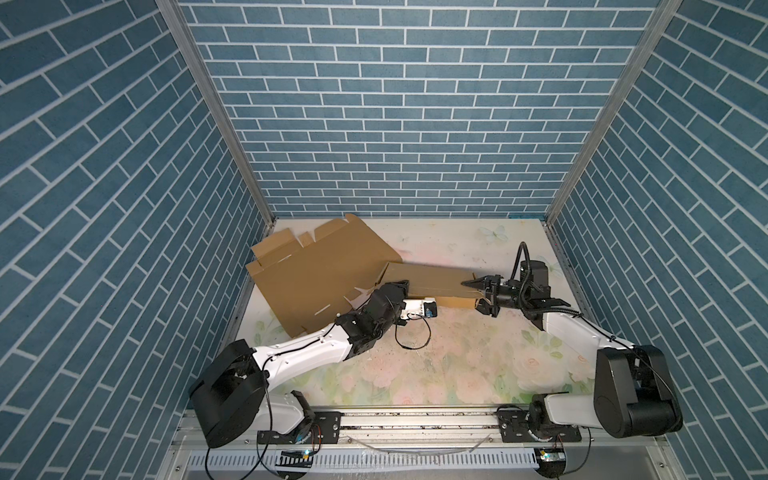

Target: Fold the paper box

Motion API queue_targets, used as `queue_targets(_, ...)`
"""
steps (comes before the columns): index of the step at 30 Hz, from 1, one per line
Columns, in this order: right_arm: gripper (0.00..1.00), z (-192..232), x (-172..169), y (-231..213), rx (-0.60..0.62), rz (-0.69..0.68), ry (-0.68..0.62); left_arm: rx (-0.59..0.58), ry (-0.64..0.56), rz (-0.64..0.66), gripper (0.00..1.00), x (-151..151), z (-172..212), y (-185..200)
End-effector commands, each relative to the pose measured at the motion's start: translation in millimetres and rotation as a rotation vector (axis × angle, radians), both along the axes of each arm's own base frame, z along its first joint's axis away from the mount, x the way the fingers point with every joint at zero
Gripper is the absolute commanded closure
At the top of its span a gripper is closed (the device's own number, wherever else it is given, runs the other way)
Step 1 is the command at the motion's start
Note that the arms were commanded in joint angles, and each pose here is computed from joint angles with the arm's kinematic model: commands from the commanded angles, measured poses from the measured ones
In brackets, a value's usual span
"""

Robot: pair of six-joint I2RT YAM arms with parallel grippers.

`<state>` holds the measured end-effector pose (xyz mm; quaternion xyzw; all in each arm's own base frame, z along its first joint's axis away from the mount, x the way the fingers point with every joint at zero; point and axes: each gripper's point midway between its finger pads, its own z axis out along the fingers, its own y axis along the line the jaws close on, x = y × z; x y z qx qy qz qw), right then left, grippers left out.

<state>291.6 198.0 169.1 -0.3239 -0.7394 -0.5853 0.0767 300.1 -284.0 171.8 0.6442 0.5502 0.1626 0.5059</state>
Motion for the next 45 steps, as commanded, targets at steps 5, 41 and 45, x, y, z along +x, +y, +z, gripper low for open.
queue_targets(5,0.28,32,-4,2,0.069,0.038,-0.078,0.028,0.04,0.005,0.5,-7,2,6)
queue_targets(41,0.22,42,-32,-53,-0.588,0.334,-0.858,0.197,1.094,0.095,0.49,-53,-41,12)
queue_targets(45,0.27,27,-26,-45,-0.595,0.372,-0.838,0.2,1.081,0.092,0.49,-50,-42,12)
